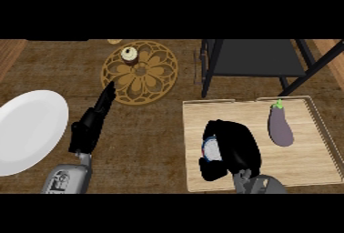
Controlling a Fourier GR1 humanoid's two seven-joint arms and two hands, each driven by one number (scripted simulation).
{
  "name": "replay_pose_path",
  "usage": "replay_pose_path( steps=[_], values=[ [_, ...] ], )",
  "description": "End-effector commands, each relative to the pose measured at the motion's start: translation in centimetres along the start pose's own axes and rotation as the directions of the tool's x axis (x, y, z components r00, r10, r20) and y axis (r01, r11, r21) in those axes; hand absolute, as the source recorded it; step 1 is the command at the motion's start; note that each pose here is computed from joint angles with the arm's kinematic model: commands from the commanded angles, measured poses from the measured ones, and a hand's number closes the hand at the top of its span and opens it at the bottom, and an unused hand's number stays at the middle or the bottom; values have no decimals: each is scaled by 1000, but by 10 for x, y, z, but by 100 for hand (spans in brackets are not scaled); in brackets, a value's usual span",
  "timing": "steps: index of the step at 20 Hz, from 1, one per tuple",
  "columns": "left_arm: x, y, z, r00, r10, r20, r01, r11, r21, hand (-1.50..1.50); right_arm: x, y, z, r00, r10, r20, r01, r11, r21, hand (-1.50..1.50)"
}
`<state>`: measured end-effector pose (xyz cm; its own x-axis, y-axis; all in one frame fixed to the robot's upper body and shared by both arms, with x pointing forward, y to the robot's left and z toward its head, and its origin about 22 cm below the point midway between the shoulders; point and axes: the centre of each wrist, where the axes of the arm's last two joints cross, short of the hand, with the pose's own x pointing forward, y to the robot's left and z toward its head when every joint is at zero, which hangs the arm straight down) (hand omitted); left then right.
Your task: Pick the can from the tray and place it in the tiered shelf
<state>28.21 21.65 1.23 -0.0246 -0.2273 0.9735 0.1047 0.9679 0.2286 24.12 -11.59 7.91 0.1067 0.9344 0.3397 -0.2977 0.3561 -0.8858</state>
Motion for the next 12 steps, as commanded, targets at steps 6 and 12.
replay_pose_path(
  steps=[6,12],
  values=[
    [2,-8,-7,1000,-2,14,2,1000,-11,0,86,28,14,965,-256,53,262,954,-147,150],
    [-8,12,6,1000,1,-2,-1,1000,-31,0,119,1,37,904,-379,200,424,857,-293,150]
  ],
)
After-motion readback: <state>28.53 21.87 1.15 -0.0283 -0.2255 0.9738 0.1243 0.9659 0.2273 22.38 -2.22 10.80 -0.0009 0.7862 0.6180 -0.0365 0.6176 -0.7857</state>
